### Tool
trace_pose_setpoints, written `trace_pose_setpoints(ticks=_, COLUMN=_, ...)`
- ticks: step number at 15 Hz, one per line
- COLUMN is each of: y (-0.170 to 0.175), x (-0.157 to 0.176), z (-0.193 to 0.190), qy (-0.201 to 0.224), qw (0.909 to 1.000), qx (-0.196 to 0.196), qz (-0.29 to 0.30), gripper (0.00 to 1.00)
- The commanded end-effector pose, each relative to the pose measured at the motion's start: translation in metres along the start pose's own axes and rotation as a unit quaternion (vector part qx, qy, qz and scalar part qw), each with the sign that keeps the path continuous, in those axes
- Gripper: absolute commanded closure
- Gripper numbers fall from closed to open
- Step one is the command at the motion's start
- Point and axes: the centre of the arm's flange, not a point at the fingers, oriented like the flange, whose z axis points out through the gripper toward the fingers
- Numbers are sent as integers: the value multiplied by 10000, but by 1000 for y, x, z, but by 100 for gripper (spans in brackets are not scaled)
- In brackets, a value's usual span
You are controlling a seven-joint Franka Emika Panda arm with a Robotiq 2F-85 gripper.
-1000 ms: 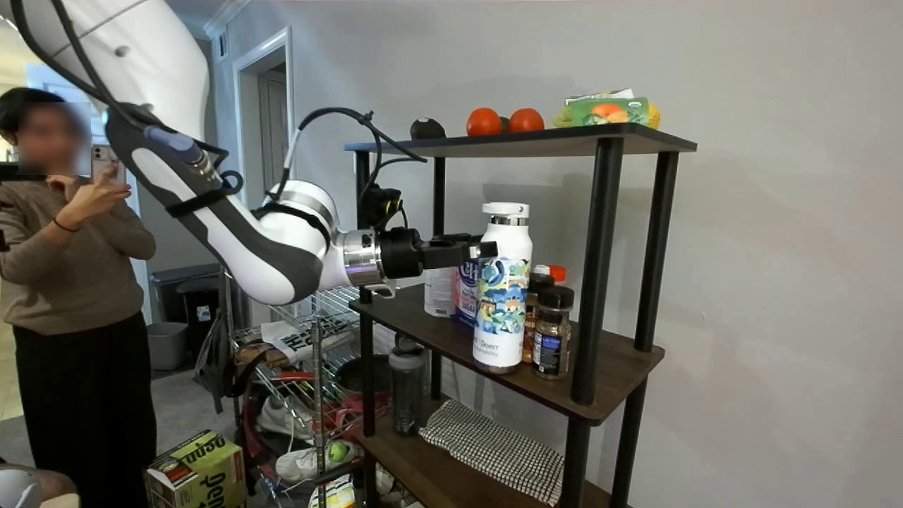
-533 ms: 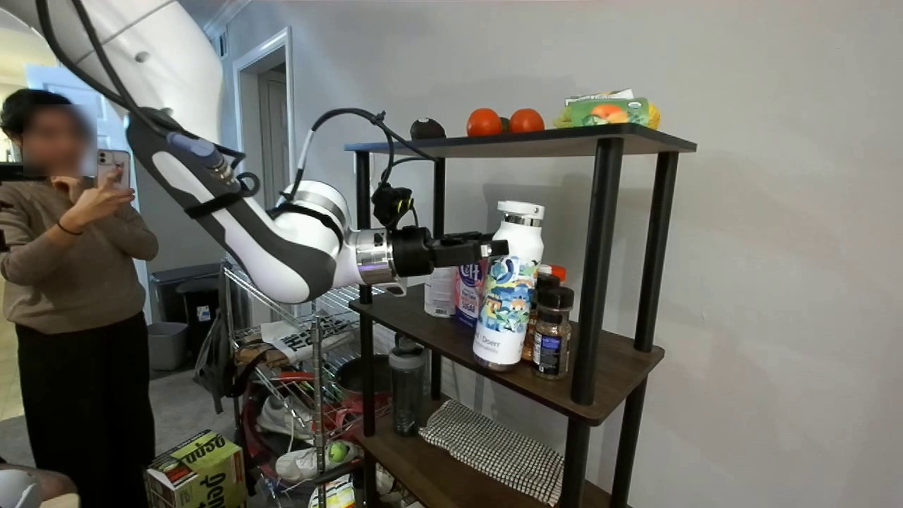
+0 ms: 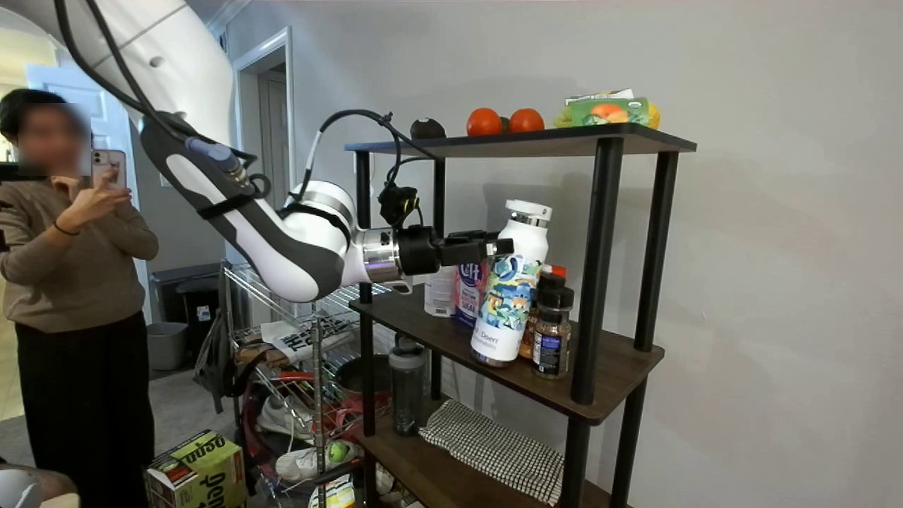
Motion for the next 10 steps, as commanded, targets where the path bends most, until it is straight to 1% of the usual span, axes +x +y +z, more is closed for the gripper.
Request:
trace_pose_setpoints(ticks=1, y=1, x=-7, z=4, qy=-144, qw=9998, qx=37, qz=-92, gripper=47)
trace_pose_setpoints(ticks=7, y=0, x=-5, z=1, qy=-63, qw=9999, qx=5, qz=-94, gripper=47)
trace_pose_setpoints(ticks=10, y=2, x=-6, z=-7, qy=-95, qw=9999, qx=-34, qz=-84, gripper=47)
